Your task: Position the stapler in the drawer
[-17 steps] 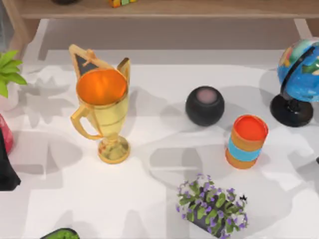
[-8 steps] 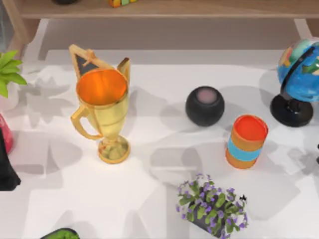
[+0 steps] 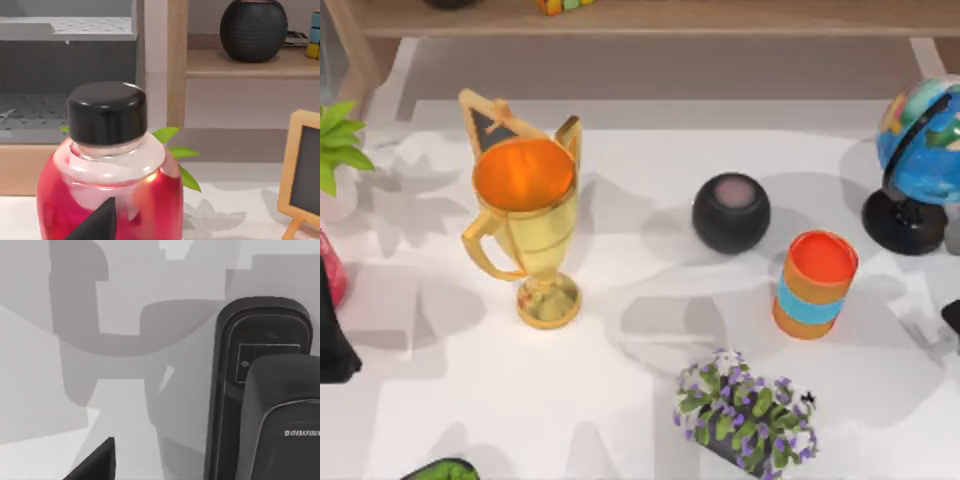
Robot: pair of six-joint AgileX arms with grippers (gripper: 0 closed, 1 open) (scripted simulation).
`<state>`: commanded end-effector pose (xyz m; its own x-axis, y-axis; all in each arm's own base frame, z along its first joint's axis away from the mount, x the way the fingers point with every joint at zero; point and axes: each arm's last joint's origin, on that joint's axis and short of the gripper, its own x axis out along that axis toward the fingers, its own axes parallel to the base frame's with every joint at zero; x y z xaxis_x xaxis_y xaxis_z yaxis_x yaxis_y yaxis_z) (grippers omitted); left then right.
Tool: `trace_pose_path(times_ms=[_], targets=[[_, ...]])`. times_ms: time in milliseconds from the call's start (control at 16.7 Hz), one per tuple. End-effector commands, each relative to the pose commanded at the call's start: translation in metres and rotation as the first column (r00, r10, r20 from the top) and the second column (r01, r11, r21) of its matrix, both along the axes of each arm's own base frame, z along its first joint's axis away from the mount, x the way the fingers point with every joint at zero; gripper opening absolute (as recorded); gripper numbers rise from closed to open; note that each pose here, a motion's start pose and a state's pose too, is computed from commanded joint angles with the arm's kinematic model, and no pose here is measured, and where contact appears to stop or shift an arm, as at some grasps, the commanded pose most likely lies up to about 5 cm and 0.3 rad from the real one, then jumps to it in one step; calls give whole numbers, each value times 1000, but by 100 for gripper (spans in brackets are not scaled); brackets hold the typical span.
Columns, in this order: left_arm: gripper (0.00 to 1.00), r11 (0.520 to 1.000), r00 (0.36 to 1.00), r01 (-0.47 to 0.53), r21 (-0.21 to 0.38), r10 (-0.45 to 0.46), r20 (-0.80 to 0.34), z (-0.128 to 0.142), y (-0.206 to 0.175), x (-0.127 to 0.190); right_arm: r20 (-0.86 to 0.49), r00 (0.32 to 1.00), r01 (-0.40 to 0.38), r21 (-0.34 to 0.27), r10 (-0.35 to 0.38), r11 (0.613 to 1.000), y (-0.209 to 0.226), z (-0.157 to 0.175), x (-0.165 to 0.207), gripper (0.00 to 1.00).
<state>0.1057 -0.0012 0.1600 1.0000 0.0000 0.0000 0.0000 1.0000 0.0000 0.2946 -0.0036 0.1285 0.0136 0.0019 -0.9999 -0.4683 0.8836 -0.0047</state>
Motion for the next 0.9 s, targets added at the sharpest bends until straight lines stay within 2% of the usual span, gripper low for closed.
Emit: trace_pose_path(times_ms=[300,900], targets=[[100,1000,1000,0,0,0,0,0,0,0,-15,1000,0,0,0,1000,0,-11,-2,100],[100,1000,1000,0,0,0,0,0,0,0,-15,1000,0,0,0,1000,0,-11,-2,25]])
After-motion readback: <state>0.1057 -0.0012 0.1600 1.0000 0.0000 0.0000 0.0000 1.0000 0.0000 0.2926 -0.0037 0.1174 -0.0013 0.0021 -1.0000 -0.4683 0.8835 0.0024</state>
